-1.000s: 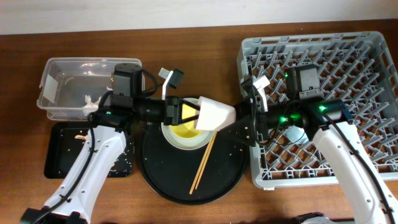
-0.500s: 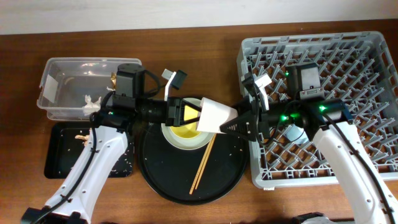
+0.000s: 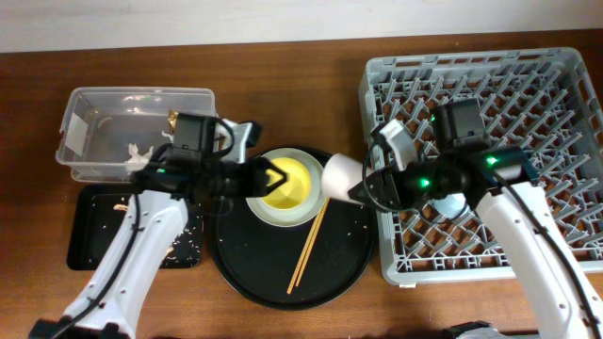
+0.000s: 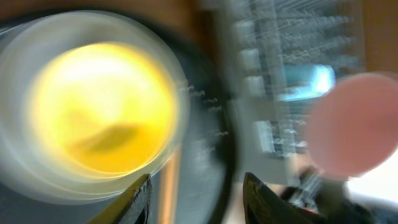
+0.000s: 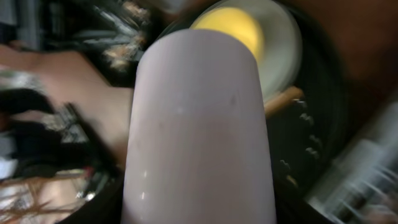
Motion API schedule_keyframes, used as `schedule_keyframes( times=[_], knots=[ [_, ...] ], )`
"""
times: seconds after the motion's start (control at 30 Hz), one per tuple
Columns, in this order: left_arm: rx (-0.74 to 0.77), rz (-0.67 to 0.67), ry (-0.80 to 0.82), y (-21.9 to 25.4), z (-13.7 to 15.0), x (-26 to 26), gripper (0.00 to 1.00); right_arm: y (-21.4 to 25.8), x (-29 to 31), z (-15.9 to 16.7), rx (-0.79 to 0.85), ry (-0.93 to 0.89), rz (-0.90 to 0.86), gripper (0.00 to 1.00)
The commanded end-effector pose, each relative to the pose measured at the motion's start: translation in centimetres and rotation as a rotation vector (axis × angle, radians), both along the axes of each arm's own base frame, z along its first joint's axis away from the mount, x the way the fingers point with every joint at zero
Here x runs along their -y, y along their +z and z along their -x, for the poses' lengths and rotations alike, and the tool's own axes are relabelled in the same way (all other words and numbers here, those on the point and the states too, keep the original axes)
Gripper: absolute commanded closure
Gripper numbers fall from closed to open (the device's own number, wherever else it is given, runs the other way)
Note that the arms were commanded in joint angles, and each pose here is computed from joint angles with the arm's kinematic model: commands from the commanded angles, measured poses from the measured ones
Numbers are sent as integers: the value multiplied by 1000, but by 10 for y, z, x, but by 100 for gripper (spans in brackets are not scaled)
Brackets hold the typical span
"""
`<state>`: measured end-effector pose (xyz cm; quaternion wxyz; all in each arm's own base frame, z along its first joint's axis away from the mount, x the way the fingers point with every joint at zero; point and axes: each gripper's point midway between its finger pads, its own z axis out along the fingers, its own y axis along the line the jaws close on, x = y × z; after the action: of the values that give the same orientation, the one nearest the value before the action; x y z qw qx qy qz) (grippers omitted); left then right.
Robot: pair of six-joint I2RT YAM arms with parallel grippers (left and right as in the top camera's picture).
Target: Sort waste into correct bins and load items into the dishwasher rack
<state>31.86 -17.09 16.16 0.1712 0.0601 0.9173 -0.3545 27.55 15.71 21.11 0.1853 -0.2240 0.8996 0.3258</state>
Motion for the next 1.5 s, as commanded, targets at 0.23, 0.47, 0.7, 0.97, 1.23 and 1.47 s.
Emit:
schedule_keyframes(
  times=[0.23, 0.47, 0.7, 0.97, 1.23, 1.47],
  knots=[
    [117, -263, 205, 18, -1, -86, 53, 17, 152, -53, -91, -644, 499, 63],
    [104, -266, 203, 16, 2, -86, 49, -61, 168, -71, -357, -622, 573, 64],
    [103, -269, 205, 16, 2, -87, 49, -65, 167, -71, -377, -614, 579, 1],
    [-12, -558, 398, -7, 17, -144, 48, 21, 41, -83, -91, -299, 296, 1],
    [-85, -691, 536, -13, 31, -174, 33, -77, -77, -71, -272, -112, 372, 16],
    [-85, -690, 536, -12, 31, -174, 32, -165, -108, -65, -450, -166, 459, 60]
  ],
)
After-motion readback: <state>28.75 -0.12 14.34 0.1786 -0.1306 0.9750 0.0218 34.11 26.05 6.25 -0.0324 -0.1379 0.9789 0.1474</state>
